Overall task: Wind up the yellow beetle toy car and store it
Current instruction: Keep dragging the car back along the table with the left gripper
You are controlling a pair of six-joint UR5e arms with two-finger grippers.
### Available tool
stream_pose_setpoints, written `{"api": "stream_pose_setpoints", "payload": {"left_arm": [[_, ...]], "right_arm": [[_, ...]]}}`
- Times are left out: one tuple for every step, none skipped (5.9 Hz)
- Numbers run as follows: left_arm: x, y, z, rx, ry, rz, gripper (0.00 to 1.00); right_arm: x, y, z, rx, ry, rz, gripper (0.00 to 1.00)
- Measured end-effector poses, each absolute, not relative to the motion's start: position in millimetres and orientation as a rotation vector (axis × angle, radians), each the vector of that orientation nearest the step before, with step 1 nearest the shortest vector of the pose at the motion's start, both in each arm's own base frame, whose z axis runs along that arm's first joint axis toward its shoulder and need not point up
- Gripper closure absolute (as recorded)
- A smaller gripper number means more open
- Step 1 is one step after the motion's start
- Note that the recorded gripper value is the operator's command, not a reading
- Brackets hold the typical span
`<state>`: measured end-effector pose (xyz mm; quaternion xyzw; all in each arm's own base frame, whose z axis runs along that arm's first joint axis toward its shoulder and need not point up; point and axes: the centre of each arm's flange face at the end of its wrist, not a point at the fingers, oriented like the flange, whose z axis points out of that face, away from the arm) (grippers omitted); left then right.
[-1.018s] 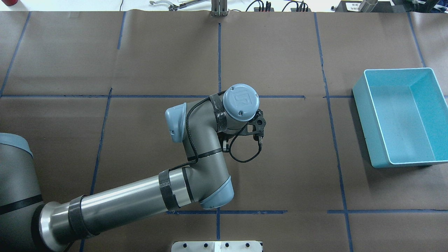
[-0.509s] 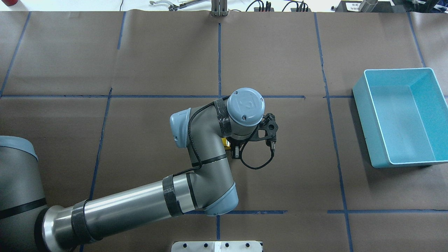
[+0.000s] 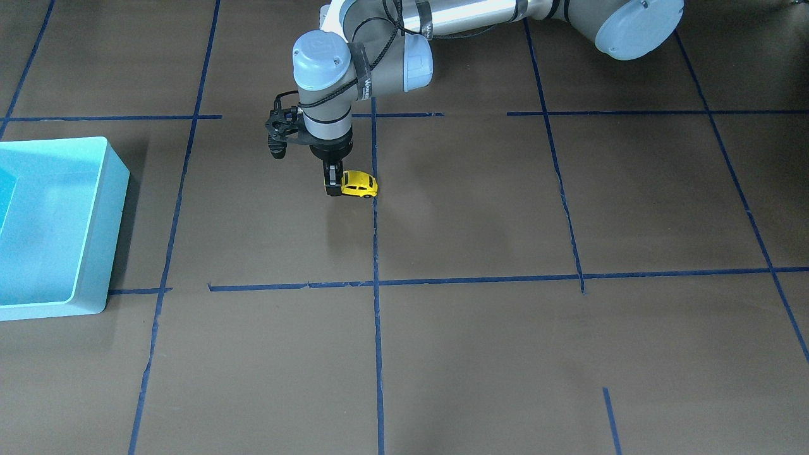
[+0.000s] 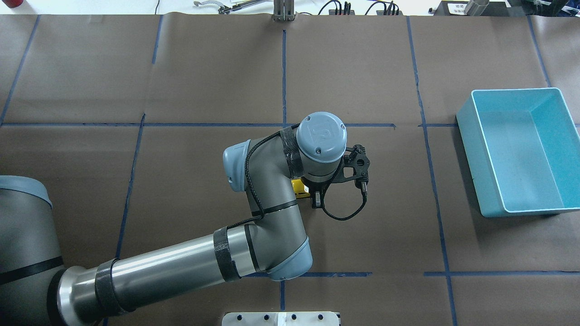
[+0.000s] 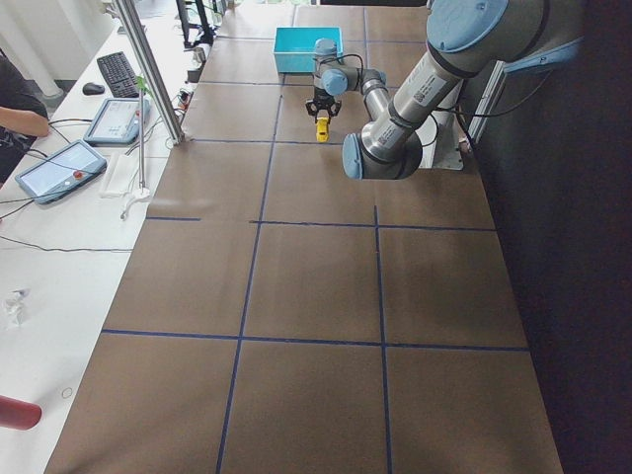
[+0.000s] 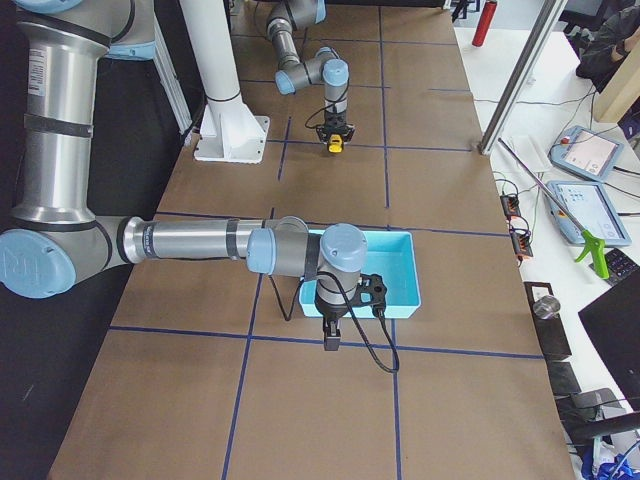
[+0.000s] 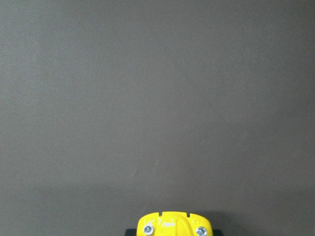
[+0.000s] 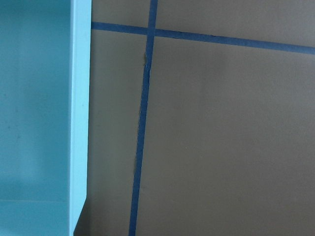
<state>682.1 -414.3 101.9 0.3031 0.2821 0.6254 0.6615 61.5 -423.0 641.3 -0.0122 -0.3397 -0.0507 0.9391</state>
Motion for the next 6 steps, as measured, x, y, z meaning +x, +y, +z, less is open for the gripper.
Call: {"api": "stream_pose_setpoints", "payload": {"left_arm": [[682.9,-414.9,104.9,0.684,0.634,1.414,0.77],[683.8,-415.5,109.4,0.682,0.629,1.413,0.77],[684.9,-415.5,111.9,0.680,0.628,1.413,0.77],[686.2,-414.8,113.7,0.677,0.628,1.413,0.77],[686.9,-413.9,115.8,0.678,0.629,1.414,0.77],[686.7,-413.3,121.7,0.678,0.629,1.414,0.77]], "right_arm": [[61.5,-423.0,641.3,-0.025,-0.694,-0.104,0.00],[61.6,-422.9,641.3,-0.025,-0.694,-0.103,0.00],[61.8,-422.9,641.4,-0.025,-0.694,-0.103,0.00],[61.8,-422.9,641.3,-0.025,-0.694,-0.103,0.00],[61.8,-423.0,641.2,-0.024,-0.694,-0.103,0.00],[61.8,-423.0,641.2,-0.024,-0.694,-0.103,0.00]]}}
